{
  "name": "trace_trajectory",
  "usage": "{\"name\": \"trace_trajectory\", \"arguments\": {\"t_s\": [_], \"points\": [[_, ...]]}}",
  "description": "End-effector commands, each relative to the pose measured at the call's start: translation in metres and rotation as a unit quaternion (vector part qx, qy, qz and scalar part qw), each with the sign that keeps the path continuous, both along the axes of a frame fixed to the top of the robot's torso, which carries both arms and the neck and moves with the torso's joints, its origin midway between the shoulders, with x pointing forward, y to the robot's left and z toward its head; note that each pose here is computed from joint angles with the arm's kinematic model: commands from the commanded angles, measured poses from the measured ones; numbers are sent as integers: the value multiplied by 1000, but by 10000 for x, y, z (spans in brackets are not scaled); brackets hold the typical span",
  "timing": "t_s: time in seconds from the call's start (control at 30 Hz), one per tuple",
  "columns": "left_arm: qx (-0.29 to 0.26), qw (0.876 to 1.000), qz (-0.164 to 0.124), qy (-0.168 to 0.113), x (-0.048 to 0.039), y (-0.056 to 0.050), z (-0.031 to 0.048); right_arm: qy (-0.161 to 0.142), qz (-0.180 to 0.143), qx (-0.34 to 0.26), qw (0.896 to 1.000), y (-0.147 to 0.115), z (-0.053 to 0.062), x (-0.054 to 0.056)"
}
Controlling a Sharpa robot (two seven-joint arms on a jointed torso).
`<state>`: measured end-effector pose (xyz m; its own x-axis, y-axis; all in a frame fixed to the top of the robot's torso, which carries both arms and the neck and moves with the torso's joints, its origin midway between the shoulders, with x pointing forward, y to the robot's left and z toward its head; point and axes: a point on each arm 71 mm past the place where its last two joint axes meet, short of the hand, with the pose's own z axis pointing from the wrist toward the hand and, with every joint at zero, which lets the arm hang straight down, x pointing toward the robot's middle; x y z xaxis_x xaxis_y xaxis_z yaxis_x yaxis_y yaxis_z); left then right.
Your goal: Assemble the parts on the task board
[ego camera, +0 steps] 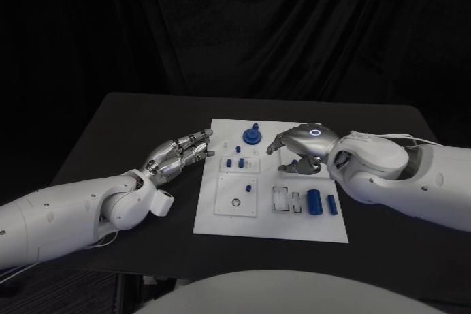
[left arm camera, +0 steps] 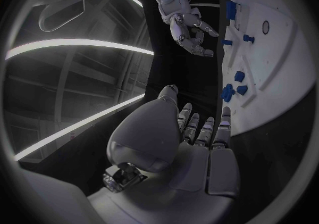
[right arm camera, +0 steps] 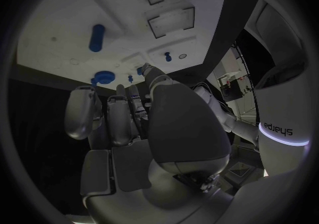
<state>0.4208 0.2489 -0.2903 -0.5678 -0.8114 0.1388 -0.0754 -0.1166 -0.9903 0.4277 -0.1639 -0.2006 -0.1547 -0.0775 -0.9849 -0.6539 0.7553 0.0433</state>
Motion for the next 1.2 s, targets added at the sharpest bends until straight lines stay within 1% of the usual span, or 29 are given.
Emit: {"name": "trace_trajectory", "arguments": {"t_s": [0.03, 0.13, 0.23, 0.37, 0.47, 0.7, 1.2], "points": [[-7, 1000, 2, -4, -5, -5, 9, -4, -47, 7, 999, -149, 37, 48], [-7, 1000, 1, -4, -5, -8, 8, -7, -70, 4, 997, -272, 37, 83], [-8, 1000, 1, -4, -5, -16, 8, -4, -92, -2, 996, -385, -7, 93], [-9, 1000, -1, -4, -7, -27, 4, 11, -107, -7, 994, -473, -88, 91], [-11, 1000, -3, -3, -8, -41, -2, 31, -115, -3, 993, -520, -161, 101], [-13, 1000, -6, -3, -10, -66, -16, 46, -113, 3, 992, -526, -251, 116], [-15, 1000, -13, 7, -37, -73, -59, 41, -86, 31, 995, -446, -425, 114]]}}
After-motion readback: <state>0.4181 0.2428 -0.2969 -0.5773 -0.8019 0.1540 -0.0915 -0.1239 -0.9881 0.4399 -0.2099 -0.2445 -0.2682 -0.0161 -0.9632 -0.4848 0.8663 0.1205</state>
